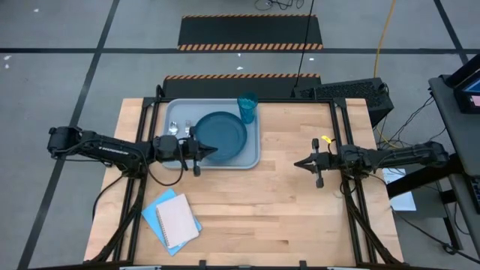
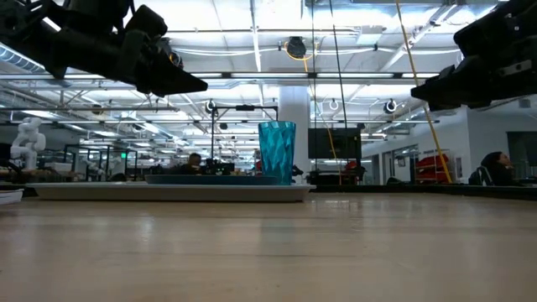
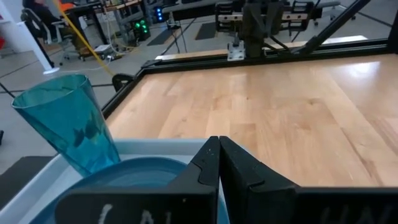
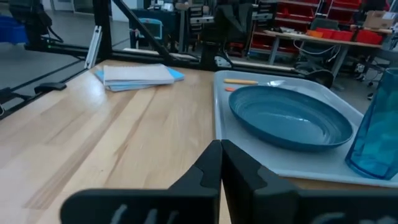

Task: Pick and place plate/cup/fork/spoon on tray
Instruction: Return to Home Position

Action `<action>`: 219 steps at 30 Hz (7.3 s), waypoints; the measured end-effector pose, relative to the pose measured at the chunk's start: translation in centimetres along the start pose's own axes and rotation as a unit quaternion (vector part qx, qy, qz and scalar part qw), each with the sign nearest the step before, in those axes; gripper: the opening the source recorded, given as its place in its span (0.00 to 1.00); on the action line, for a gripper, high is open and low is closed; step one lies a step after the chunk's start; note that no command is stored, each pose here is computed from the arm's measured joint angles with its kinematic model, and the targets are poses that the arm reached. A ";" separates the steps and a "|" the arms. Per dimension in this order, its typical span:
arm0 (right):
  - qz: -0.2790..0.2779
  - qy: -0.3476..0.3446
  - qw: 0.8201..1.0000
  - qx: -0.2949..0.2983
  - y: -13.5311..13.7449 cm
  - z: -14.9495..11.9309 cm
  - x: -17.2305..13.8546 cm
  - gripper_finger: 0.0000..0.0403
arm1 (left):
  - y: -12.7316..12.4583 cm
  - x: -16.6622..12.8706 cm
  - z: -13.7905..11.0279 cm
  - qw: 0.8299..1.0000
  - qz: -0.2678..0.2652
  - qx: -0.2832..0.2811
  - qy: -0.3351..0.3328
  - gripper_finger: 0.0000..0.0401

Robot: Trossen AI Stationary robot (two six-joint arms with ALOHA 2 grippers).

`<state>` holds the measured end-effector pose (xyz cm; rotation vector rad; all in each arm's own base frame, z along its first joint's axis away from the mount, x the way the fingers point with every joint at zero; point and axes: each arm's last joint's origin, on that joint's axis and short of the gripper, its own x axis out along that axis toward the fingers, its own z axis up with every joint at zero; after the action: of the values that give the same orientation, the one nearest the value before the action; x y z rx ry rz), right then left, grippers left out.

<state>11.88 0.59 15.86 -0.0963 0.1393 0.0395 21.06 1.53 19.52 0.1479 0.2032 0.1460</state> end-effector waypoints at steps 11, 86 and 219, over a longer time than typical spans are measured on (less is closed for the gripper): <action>-0.003 -0.031 0.999 0.013 -0.1 0.4 -1.3 0.00 | 0.0 0.0 0.4 1.000 -0.007 -0.012 -0.021 0.01; -0.057 -0.089 0.993 0.046 -0.4 1.0 -2.4 0.00 | -0.6 -4.9 -2.3 0.992 -0.092 -0.034 -0.085 0.01; -0.057 -0.092 0.993 0.046 -0.4 1.0 -2.4 0.00 | -0.6 -10.5 -4.9 0.988 -0.099 -0.047 -0.105 0.06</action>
<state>9.67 0.17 17.23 -0.0079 -0.0479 -0.0716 9.90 -0.10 16.66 0.0478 0.0007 -0.0590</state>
